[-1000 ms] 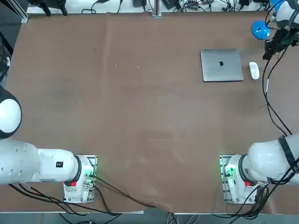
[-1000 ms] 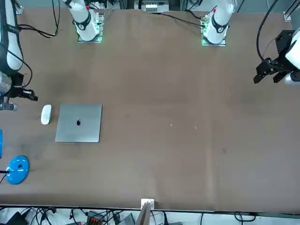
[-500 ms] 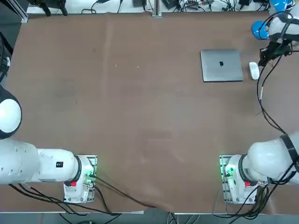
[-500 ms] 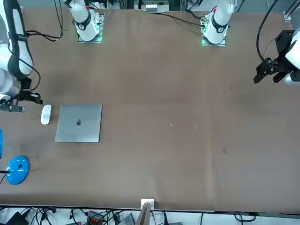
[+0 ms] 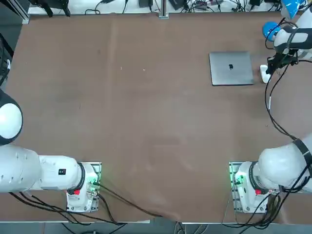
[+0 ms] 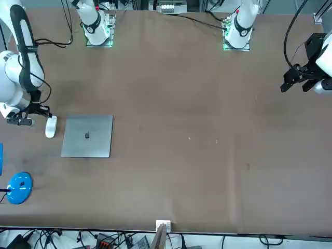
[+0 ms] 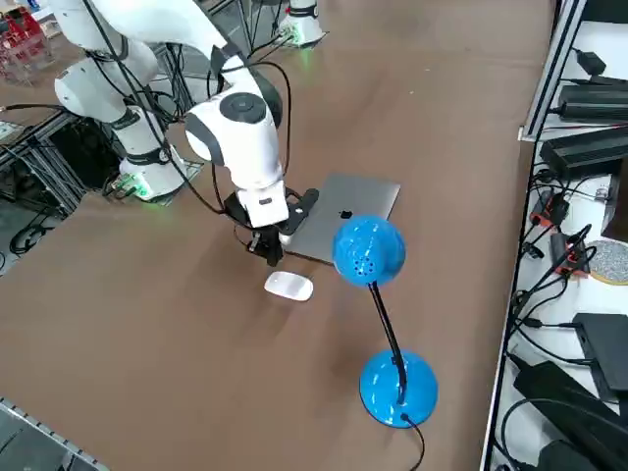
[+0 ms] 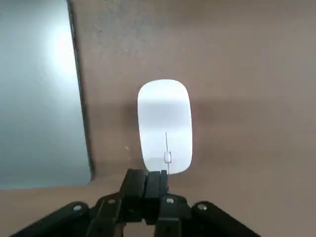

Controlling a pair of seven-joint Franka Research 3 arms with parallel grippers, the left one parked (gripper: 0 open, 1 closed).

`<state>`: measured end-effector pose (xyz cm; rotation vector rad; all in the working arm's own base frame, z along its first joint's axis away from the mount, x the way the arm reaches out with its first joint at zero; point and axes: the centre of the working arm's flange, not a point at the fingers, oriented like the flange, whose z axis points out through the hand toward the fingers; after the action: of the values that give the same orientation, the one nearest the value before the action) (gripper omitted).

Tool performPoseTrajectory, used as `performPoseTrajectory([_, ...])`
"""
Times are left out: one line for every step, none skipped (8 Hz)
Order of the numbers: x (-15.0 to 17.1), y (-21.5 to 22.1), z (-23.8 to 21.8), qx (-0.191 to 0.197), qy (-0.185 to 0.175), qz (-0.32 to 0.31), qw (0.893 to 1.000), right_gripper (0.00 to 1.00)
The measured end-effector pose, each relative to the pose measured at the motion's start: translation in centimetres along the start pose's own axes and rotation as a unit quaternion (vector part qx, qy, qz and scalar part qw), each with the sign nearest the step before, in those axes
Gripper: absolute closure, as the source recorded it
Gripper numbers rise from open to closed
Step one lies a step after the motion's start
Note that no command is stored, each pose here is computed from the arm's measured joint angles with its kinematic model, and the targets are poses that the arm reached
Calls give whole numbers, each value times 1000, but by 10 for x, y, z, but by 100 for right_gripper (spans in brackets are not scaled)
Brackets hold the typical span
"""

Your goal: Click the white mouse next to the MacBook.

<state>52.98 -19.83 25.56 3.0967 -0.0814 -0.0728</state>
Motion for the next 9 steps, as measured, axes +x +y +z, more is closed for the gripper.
performPoseTrajectory([0, 1, 8, -1, 1, 0, 1000, 98])
performPoseTrajectory([1, 2, 16, -2, 1, 1, 1000, 98])
performPoseTrajectory([0, 3, 23, -2, -1, 1, 1000, 98])
performPoseTrajectory([0, 3, 29, -2, -3, 1, 1000, 98])
performPoseTrajectory([0, 3, 33, -2, -5, 1, 1000, 98])
performPoseTrajectory([0, 3, 36, -1, -7, 1, 1000, 98])
performPoseTrajectory([-1, 3, 39, -1, -8, 1, 1000, 98])
performPoseTrajectory([-1, 3, 40, -1, -10, 1, 1000, 98])
performPoseTrajectory([-1, 3, 40, -1, -10, 1, 1000, 98])
